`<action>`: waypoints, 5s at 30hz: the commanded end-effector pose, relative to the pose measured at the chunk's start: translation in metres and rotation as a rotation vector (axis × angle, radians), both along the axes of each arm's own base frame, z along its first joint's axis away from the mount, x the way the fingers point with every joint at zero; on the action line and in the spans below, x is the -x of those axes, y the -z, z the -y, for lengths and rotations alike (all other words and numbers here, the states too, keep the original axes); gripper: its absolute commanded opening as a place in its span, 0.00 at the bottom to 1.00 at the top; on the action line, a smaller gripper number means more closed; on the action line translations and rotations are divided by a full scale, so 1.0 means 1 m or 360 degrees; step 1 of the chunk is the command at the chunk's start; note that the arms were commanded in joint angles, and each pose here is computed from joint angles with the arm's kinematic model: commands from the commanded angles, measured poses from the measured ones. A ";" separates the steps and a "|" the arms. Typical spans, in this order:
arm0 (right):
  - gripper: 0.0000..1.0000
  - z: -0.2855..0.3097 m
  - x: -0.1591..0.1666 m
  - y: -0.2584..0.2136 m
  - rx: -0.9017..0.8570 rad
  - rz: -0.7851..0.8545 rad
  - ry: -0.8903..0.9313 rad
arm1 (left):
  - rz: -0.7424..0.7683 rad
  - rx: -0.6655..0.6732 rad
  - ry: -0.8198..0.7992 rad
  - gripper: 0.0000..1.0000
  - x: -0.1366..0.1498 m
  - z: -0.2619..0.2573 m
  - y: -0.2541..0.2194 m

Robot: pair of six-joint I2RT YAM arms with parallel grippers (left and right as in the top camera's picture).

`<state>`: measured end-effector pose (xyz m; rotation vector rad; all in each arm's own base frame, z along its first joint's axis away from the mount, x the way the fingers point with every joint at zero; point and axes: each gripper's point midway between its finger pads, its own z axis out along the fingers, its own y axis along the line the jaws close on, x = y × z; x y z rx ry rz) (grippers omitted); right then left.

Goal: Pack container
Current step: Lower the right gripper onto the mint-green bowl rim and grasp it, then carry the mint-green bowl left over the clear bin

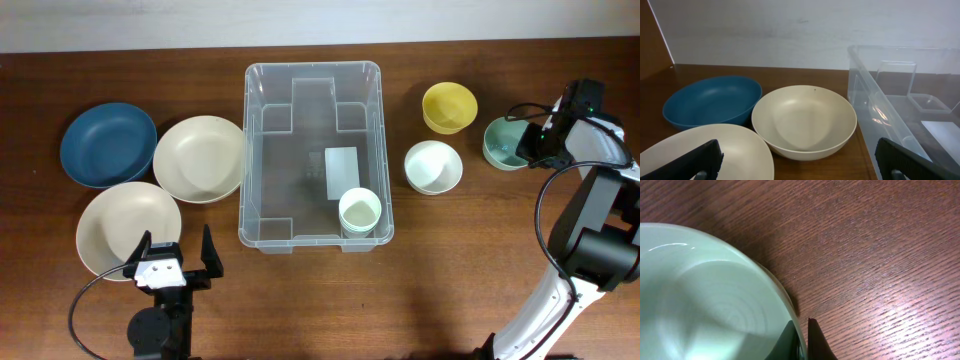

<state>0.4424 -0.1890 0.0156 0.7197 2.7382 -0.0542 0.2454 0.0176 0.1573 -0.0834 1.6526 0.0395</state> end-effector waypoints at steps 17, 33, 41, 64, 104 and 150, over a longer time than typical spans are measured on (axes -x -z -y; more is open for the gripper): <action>0.04 0.005 -0.010 -0.162 0.0252 0.0497 -0.0064 | 0.0003 -0.0022 0.0001 1.00 0.000 0.000 0.001; 0.04 0.003 -0.004 -0.130 0.0210 0.0371 -0.0071 | 0.0003 -0.0022 0.0001 1.00 0.000 0.000 0.001; 0.66 0.003 -0.003 -0.072 0.0128 0.0191 -0.0073 | 0.0003 -0.0022 0.0001 1.00 0.000 0.000 0.001; 0.35 0.005 -0.014 0.002 0.0055 0.0103 -0.0132 | 0.0003 -0.0022 0.0000 1.00 0.000 0.000 0.001; 0.04 0.015 -0.029 -0.083 -0.0024 0.0563 -0.0141 | 0.0003 -0.0022 0.0001 1.00 0.000 0.000 0.001; 0.04 -0.462 0.079 -0.166 0.0141 0.0537 -0.1880 | 0.0003 -0.0022 0.0000 1.00 0.000 0.000 0.001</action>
